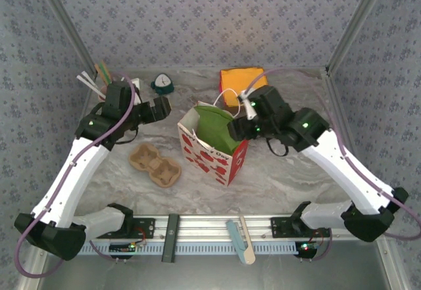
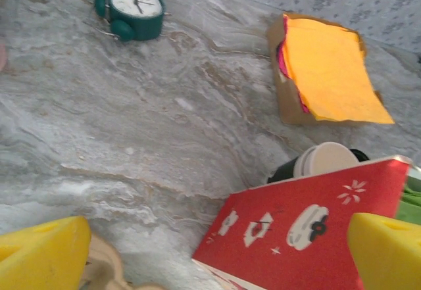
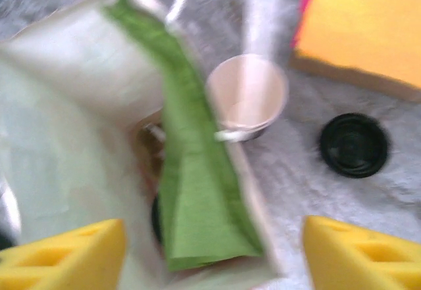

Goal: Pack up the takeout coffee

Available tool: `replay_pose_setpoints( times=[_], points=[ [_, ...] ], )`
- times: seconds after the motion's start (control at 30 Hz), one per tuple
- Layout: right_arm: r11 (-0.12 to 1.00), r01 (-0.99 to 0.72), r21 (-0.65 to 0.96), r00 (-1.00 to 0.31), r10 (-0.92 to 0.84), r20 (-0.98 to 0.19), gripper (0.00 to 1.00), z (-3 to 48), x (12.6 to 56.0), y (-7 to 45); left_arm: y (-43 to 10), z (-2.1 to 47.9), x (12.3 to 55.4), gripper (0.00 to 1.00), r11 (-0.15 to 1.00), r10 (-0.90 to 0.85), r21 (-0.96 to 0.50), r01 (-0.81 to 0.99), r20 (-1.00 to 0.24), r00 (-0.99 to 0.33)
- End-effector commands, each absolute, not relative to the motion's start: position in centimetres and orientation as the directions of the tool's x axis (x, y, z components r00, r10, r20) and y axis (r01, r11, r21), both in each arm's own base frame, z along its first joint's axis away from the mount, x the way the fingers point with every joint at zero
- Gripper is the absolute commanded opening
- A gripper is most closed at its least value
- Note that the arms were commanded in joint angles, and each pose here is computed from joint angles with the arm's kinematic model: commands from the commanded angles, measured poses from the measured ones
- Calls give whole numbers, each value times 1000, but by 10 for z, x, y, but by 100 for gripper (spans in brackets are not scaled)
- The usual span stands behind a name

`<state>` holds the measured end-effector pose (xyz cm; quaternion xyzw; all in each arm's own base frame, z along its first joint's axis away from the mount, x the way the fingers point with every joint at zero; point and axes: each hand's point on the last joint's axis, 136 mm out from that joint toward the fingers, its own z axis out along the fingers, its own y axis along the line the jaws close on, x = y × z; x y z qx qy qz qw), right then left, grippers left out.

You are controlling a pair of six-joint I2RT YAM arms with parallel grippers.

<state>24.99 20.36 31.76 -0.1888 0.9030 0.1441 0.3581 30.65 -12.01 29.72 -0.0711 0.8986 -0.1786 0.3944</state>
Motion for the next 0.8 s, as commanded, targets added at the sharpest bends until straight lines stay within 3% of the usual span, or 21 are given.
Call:
replay_pose_setpoints(
  times=[0.0, 0.03, 0.1, 0.23, 0.4, 0.57, 0.77],
  points=[
    [948, -298, 112, -674, -126, -728, 78, 318, 265, 163, -96, 294, 311, 100, 961, -231, -274, -31, -740, -632],
    [961, -250, 118, -672, -85, -735, 79, 318, 270, 150, -88, 288, 314, 100, 968, -221, -243, -53, -745, -629],
    [987, -111, 118, -661, 15, -751, 99, 314, 283, 118, -75, 273, 319, 100, 979, -194, -188, -77, -758, -623],
    [993, 70, 98, -625, 121, -772, 100, 295, 308, 65, -28, 236, 331, 100, 968, -193, -58, -243, -792, -579],
    [979, 205, 12, -591, 133, -796, 100, 244, 344, 15, 26, 185, 337, 100, 908, -246, 10, -418, -795, -555],
    [952, 304, -33, -538, 143, -831, 100, 189, 372, -22, 53, 143, 355, 100, 905, -183, 81, -418, -812, -554],
    [918, 348, -189, -543, 33, -839, 100, 130, 390, -50, 60, 106, 380, 100, 928, -125, 88, -363, -843, -523]
  ],
)
